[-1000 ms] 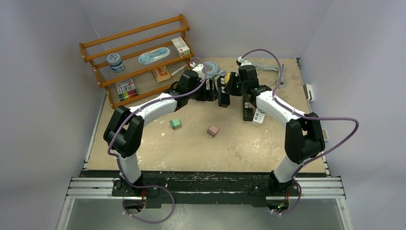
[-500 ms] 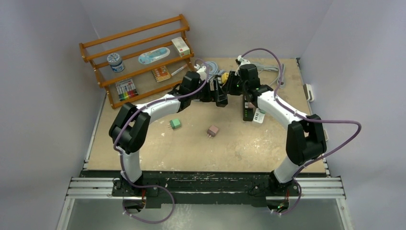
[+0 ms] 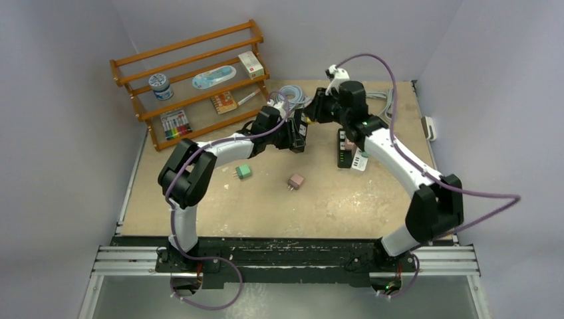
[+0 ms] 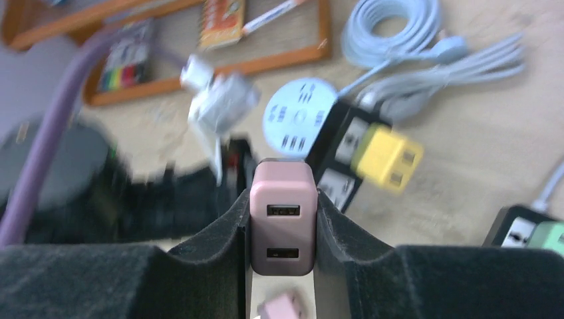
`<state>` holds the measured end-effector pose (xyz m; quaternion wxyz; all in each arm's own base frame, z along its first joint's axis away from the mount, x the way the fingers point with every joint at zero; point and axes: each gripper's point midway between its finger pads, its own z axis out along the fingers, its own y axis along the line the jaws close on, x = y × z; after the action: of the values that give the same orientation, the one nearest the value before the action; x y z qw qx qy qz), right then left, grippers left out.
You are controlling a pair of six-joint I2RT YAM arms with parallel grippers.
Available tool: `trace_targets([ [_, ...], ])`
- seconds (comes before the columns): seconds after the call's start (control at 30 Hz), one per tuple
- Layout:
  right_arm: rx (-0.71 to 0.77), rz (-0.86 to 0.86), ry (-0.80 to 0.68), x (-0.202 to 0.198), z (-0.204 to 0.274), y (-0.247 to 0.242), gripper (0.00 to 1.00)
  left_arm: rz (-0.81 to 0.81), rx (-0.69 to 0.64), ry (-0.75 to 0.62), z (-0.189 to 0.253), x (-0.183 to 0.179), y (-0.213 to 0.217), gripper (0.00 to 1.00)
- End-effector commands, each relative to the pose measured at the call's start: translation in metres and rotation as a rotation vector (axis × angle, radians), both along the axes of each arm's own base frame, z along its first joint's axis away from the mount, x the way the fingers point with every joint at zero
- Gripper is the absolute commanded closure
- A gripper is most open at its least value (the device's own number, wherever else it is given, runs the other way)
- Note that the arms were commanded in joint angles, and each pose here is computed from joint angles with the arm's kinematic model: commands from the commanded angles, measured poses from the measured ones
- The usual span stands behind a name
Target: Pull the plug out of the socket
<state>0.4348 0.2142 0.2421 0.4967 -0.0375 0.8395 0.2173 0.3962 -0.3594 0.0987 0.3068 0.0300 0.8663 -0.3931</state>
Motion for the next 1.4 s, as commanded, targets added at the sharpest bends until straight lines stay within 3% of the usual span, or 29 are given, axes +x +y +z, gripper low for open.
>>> trace_targets([
  [0.0,0.197,0.269,-0.072,-0.05,0.019,-0.013,1.0,0.052,-0.013,-0.154,0.047,0.039,0.003,1.0],
  [0.1,0.107,0.303,0.013,-0.07,-0.02,-0.021,1.0,0.058,0.025,-0.165,0.048,0.046,0.012,1.0],
  [0.27,0.133,0.404,0.146,-0.116,-0.076,-0.017,1.0,0.067,0.088,-0.178,0.049,0.055,0.03,1.0],
  [0.43,0.147,0.45,0.399,-0.151,-0.136,-0.017,1.0,0.085,0.122,-0.175,0.05,0.061,0.048,1.0],
  [0.67,0.209,0.454,0.535,-0.158,-0.167,-0.009,1.0,0.098,0.165,-0.173,0.05,0.063,0.064,1.0],
  [0.77,0.156,0.44,0.595,-0.159,-0.185,-0.01,0.99,0.098,0.173,-0.166,0.048,0.062,0.066,1.0],
  [0.93,0.07,0.381,0.679,-0.166,-0.211,-0.018,0.83,0.099,0.182,-0.158,0.04,0.059,0.071,1.0],
  [1.03,0.046,0.347,0.656,-0.161,-0.206,-0.023,0.57,0.11,0.184,-0.163,0.042,0.06,0.075,1.0],
  [1.1,0.024,0.317,0.598,-0.149,-0.192,-0.026,0.44,0.115,0.187,-0.167,0.042,0.061,0.077,1.0],
  [1.27,0.016,0.271,0.438,-0.112,-0.138,-0.024,0.32,0.116,0.188,-0.177,0.045,0.061,0.078,1.0],
  [1.37,0.013,0.257,0.359,-0.082,-0.11,-0.019,0.31,0.112,0.187,-0.178,0.046,0.06,0.078,1.0],
])
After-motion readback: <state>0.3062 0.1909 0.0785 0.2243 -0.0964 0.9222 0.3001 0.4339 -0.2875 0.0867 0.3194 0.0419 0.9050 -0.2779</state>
